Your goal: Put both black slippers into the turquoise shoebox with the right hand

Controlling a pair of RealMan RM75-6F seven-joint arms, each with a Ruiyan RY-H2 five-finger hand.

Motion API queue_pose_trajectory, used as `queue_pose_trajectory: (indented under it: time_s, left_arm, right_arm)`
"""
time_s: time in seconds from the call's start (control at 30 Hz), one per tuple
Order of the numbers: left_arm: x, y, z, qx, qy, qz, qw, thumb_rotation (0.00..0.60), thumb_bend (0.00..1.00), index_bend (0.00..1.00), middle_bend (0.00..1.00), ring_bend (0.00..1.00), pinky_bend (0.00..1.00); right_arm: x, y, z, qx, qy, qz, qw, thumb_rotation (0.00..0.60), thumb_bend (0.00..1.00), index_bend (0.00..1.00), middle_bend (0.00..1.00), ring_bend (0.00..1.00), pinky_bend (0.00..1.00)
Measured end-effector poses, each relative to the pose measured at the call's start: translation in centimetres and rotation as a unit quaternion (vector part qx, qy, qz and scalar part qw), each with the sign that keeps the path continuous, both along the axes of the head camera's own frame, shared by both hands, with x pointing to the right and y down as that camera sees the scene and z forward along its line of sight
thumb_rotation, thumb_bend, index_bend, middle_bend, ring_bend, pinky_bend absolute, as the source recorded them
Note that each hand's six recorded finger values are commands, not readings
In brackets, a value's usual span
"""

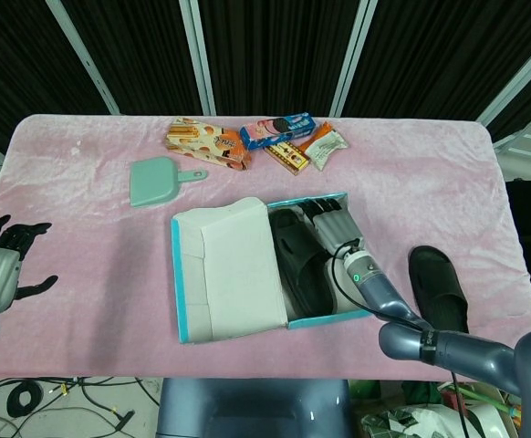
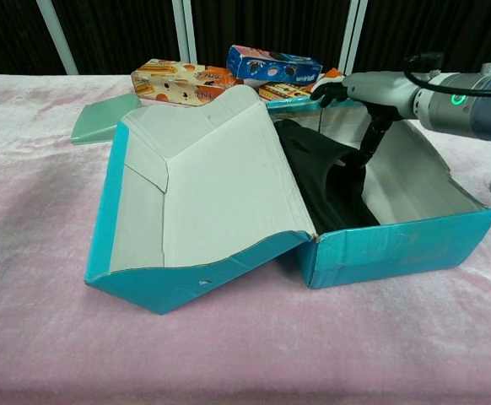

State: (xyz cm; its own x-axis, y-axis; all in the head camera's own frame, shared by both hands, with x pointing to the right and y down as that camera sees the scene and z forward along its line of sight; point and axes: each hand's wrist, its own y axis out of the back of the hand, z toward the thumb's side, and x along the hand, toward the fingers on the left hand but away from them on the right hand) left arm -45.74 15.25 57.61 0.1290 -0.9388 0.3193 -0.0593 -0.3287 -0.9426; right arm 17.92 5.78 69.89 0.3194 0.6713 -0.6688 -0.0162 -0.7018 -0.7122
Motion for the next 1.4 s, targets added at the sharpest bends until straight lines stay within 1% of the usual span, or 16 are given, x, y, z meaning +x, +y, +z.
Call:
queue_pose_trajectory:
  time_s: [0.17, 0.3, 0.43, 0.5, 0.6, 0.63, 0.7, 0.83, 0.93, 1.07, 1.4]
  left_arm:
    - [0.4, -0.2, -0.2, 0.005, 0.002, 0.006, 1.0000, 0.600, 0.00, 0.20, 0.29, 0.22, 0.10]
    - [0.6, -0.5, -0.4, 0.012, 0.003, 0.011, 0.9999, 0.600, 0.00, 0.20, 0.29, 0.22, 0.10]
    - [0.7, -0.5, -0.8, 0.016, 0.003, 0.013, 0.9998, 0.600, 0.00, 0.20, 0.29, 0.22, 0.10]
    - [0.7, -0.4, -0.9, 0.017, 0.003, 0.014, 0.9998, 0.600, 0.00, 0.20, 0.29, 0.22, 0.10]
    - [0.9, -0.2, -1.0, 0.014, 0.002, 0.017, 0.9998, 0.600, 0.00, 0.20, 0.29, 0.22, 0.10]
    - [1.0, -0.2, -0.9, 0.013, 0.002, 0.018, 0.9998, 0.600, 0.00, 0.20, 0.29, 0.22, 0.10]
    - [1.3, -0.1, -0.9, 0.010, 0.003, 0.022, 0.9997, 0.600, 0.00, 0.20, 0.29, 0.22, 0.10]
    - [2.1, 0.0, -1.0, 0.008, 0.002, 0.032, 0.9994, 0.600, 0.00, 0.20, 0.29, 0.22, 0.10]
    - [2.7, 0.1, -1.1, 0.008, 0.001, 0.040, 0.9992, 0.600, 0.00, 0.20, 0.29, 0.22, 0.10]
    - [3.1, 0.3, -1.2, 0.006, -0.001, 0.047, 0.9989, 0.600, 0.00, 0.20, 0.29, 0.22, 0.10]
    - [3.4, 0.9, -1.3, 0.003, -0.003, 0.048, 0.9988, 0.600, 0.00, 0.20, 0.29, 0.22, 0.10]
  right_arm:
    - [0.9, -0.1, -2.4, 0.011, 0.001, -0.002, 0.9999, 0.600, 0.00, 0.00, 0.01, 0.00, 0.08]
    - [2.4, -0.2, -4.7, 0.024, 0.000, 0.002, 0.9997, 0.600, 0.00, 0.00, 0.08, 0.00, 0.08]
    - [5.2, -0.1, -7.2, 0.047, 0.004, 0.011, 0.9988, 0.600, 0.00, 0.00, 0.13, 0.00, 0.09]
    - [6.7, 0.1, -8.2, 0.057, 0.008, 0.019, 0.9981, 0.600, 0.00, 0.00, 0.14, 0.00, 0.09]
    - [9.8, 1.1, -9.2, 0.058, 0.017, 0.038, 0.9974, 0.600, 0.00, 0.02, 0.14, 0.00, 0.09]
    - [10.8, 1.7, -9.3, 0.055, 0.022, 0.040, 0.9974, 0.600, 0.00, 0.02, 0.14, 0.00, 0.09]
    - [12.1, 2.9, -9.3, 0.047, 0.030, 0.040, 0.9976, 0.600, 0.00, 0.02, 0.14, 0.00, 0.09]
    - [14.9, 6.1, -8.7, 0.022, 0.059, 0.031, 0.9975, 0.600, 0.00, 0.02, 0.14, 0.00, 0.10]
    - [16.5, 7.8, -8.1, 0.009, 0.082, 0.027, 0.9963, 0.600, 0.00, 0.02, 0.13, 0.00, 0.10]
    - [18.3, 8.9, -7.6, -0.002, 0.104, 0.029, 0.9942, 0.600, 0.00, 0.02, 0.13, 0.00, 0.10]
    - [21.2, 9.6, -6.2, -0.022, 0.149, 0.021, 0.9884, 0.600, 0.00, 0.03, 0.13, 0.00, 0.10]
